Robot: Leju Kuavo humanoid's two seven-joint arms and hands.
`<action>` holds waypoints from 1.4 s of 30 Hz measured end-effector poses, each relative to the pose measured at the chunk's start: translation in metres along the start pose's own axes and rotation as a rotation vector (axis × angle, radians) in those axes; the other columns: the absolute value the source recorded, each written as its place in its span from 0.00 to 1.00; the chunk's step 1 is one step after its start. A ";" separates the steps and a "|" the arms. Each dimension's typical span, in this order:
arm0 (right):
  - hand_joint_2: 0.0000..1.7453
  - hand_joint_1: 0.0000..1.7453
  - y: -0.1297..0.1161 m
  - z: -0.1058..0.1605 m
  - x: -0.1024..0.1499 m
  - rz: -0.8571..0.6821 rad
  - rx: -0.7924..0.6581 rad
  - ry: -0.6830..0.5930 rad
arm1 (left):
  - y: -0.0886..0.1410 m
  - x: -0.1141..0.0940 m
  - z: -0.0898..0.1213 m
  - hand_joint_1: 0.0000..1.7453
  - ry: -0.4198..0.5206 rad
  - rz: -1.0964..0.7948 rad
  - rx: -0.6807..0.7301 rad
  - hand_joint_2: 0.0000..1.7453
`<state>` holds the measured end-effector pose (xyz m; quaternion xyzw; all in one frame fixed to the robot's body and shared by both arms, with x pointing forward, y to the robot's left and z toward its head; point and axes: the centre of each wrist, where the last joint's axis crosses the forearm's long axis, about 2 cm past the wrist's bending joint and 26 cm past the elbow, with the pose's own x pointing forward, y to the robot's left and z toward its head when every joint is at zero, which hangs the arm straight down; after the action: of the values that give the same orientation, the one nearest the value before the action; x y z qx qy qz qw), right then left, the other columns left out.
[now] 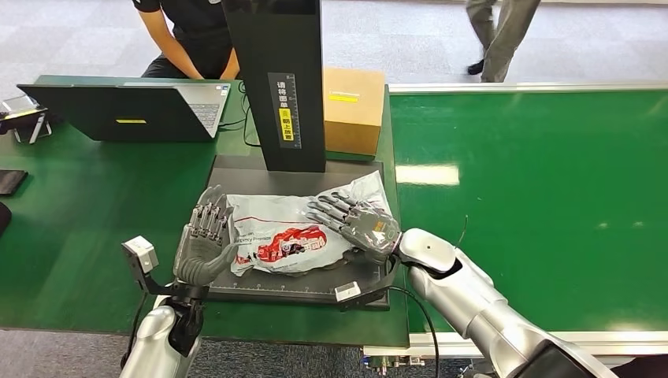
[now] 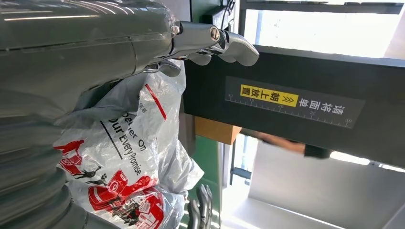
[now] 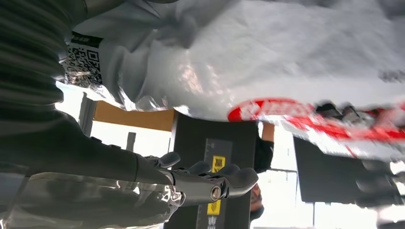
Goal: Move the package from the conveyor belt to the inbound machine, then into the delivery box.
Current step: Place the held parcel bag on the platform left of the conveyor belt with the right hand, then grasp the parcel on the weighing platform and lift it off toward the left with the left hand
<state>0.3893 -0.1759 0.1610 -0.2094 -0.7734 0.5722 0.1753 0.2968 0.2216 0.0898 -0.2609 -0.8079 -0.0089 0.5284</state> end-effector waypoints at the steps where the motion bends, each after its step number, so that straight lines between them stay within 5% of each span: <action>1: 1.00 0.00 0.001 0.002 0.002 -0.043 -0.021 -0.001 | 0.000 0.000 0.000 0.00 0.000 0.000 0.000 1.00; 9: 1.00 0.00 -0.002 0.022 0.018 -0.761 -0.328 0.060 | 0.001 -0.001 0.003 0.00 0.004 0.000 0.019 1.00; 13: 1.00 0.00 -0.010 0.042 0.030 -0.941 -0.496 0.062 | 0.001 -0.002 0.007 0.00 0.011 0.002 0.032 1.00; 26: 1.00 0.00 -0.021 0.094 0.033 -0.947 -0.739 0.180 | 0.000 0.001 0.013 0.00 0.018 -0.031 0.043 1.00; 42: 1.00 0.00 -0.007 0.150 0.037 -1.079 -0.934 0.420 | -0.020 0.029 0.010 0.00 -0.115 -0.488 0.003 1.00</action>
<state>0.2803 -0.2805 0.1263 0.0418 -0.8817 -0.0337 0.4687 0.2708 0.2188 0.1152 -0.0574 -0.8757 -0.1203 0.4641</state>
